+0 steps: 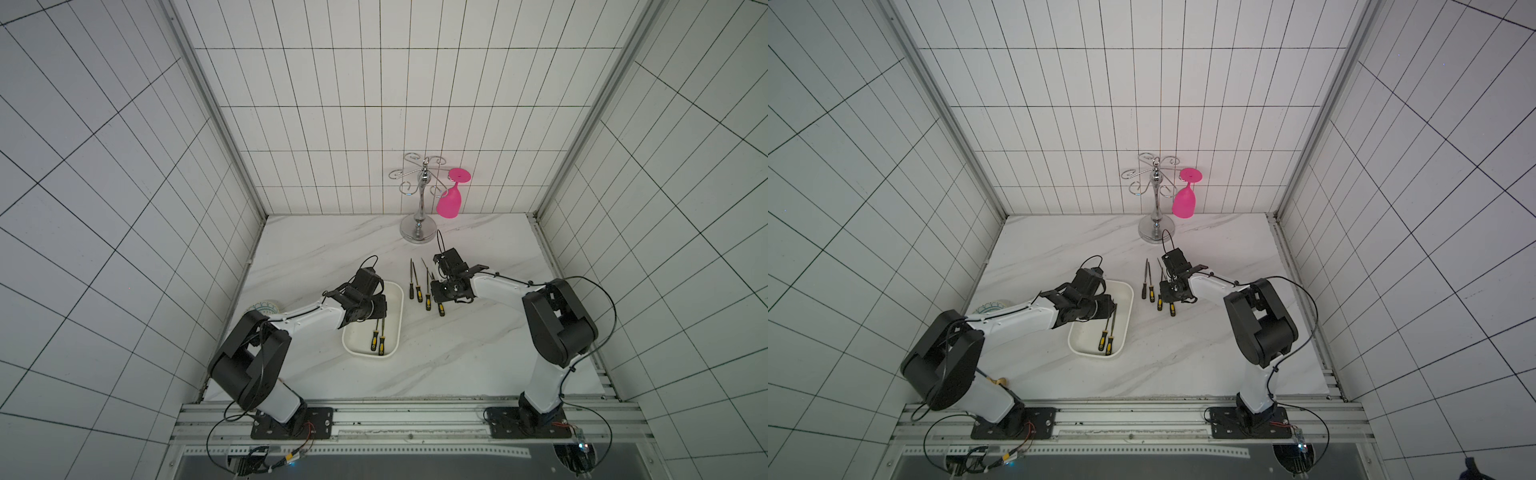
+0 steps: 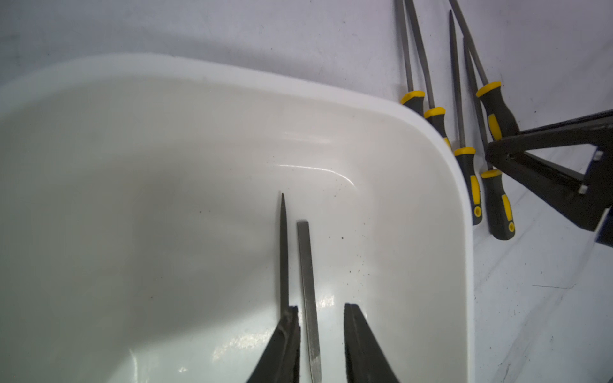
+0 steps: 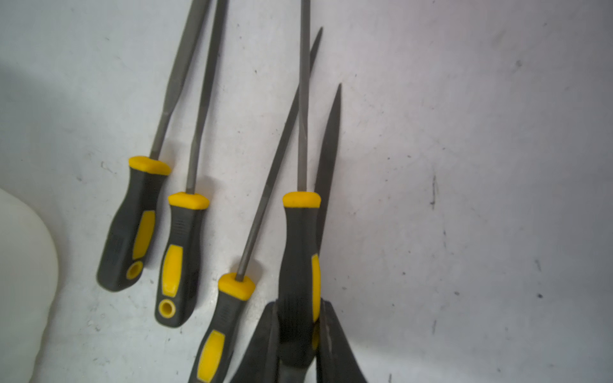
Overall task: Put the file tool into the storage box
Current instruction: Pick up the file tool from the center of the board.
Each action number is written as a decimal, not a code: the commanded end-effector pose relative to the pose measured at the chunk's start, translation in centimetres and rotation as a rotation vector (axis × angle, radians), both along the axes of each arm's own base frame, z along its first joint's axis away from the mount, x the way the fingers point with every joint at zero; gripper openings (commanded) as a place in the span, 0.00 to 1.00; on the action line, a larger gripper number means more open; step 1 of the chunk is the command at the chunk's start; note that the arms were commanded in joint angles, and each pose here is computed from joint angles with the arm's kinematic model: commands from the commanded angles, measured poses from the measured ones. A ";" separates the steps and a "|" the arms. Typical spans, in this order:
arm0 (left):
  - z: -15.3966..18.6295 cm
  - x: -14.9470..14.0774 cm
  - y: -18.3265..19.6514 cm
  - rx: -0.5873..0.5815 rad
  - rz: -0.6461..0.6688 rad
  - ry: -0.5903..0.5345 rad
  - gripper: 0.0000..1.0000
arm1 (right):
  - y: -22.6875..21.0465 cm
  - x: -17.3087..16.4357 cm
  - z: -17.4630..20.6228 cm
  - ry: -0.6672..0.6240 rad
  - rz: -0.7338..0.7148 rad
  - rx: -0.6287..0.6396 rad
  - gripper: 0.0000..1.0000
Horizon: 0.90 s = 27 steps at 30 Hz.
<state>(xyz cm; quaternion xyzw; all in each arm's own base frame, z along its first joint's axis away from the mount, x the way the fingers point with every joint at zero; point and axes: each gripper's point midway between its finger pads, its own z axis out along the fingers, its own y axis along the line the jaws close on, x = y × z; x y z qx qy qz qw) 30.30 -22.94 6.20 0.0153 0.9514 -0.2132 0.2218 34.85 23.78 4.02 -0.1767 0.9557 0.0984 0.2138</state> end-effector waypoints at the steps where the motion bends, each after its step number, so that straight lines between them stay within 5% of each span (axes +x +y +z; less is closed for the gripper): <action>1: 1.7 0.7 -1.0 -0.057 -0.004 -0.041 0.27 | 0.1 -0.3 2.3 -0.034 0.010 0.052 0.13; 8: 5.0 1.6 -2.5 -0.173 -0.017 -0.111 0.31 | 1.2 -3.0 5.1 -0.007 0.052 0.172 0.13; 13: 8.1 2.6 -4.1 -0.334 -0.006 -0.191 0.59 | 3.8 -7.1 6.9 0.025 0.181 0.265 0.12; 27: 8.4 4.7 -6.1 -0.477 0.028 -0.198 0.65 | 6.9 -11.4 11.6 -0.025 0.382 0.363 0.10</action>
